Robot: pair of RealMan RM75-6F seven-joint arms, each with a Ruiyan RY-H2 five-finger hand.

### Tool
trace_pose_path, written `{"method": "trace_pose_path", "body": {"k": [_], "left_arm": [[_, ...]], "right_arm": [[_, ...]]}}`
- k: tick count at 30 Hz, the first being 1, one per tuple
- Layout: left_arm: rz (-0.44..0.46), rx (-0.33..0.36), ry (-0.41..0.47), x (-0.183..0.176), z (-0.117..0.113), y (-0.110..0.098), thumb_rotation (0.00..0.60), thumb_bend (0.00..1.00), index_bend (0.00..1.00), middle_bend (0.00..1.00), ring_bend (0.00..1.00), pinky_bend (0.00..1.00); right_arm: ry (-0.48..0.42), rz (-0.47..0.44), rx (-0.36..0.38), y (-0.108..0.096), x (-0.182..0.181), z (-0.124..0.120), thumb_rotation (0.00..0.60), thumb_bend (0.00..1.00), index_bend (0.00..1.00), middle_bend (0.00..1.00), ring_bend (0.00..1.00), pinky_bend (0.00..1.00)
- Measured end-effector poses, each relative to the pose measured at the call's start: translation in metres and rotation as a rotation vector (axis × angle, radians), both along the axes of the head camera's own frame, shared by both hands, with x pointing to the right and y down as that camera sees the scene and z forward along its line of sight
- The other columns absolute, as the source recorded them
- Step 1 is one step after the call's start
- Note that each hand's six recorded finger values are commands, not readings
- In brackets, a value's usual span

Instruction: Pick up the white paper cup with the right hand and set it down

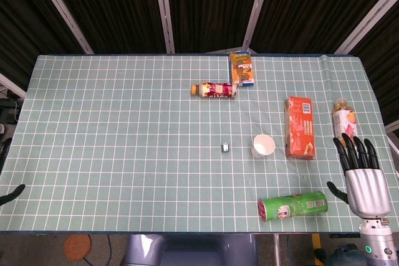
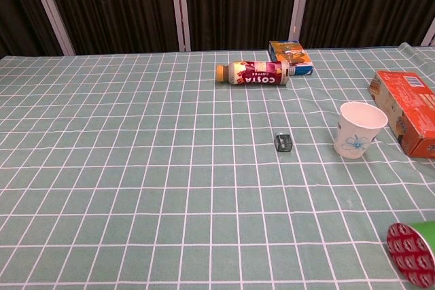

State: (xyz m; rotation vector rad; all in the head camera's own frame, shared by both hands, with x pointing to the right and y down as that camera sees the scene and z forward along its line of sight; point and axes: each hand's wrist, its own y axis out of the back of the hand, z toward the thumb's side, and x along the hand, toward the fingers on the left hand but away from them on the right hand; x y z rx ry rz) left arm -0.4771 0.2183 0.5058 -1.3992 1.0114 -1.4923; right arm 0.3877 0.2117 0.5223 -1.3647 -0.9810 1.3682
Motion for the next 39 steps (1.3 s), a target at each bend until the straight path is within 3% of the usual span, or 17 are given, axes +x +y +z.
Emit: {"method": "trace_pose_path", "body": {"k": [12, 18, 25, 31, 34, 39], "left_arm": [[-0.002, -0.023, -0.007, 0.001, 0.007, -0.001, 0.6, 0.0, 0.0, 0.0, 0.0, 0.0], [-0.025, -0.03, -0.023, -0.002, 0.014, -0.008, 0.6, 0.0, 0.0, 0.0, 0.0, 0.0], [-0.068, -0.035, -0.052, -0.011, 0.019, -0.014, 0.6, 0.0, 0.0, 0.0, 0.0, 0.0], [-0.088, -0.047, -0.077, -0.016, 0.024, -0.016, 0.6, 0.0, 0.0, 0.0, 0.0, 0.0], [-0.094, -0.052, -0.085, -0.018, 0.026, -0.017, 0.6, 0.0, 0.0, 0.0, 0.0, 0.0], [-0.096, -0.06, -0.089, -0.018, 0.028, -0.017, 0.6, 0.0, 0.0, 0.0, 0.0, 0.0]], "right_arm": [[-0.001, -0.049, -0.038, -0.004, -0.01, 0.015, 0.6, 0.0, 0.0, 0.0, 0.0, 0.0], [0.122, -0.247, -0.046, -0.018, -0.042, 0.037, 0.6, 0.0, 0.0, 0.0, 0.0, 0.0], [0.296, -0.614, -0.038, -0.031, -0.108, 0.079, 0.6, 0.0, 0.0, 0.0, 0.0, 0.0], [0.443, -0.851, -0.034, -0.028, -0.155, 0.118, 0.6, 0.0, 0.0, 0.0, 0.0, 0.0], [0.498, -0.927, -0.028, -0.025, -0.171, 0.132, 0.6, 0.0, 0.0, 0.0, 0.0, 0.0], [0.583, -0.974, -0.026, -0.026, -0.183, 0.151, 0.6, 0.0, 0.0, 0.0, 0.0, 0.0]]}}
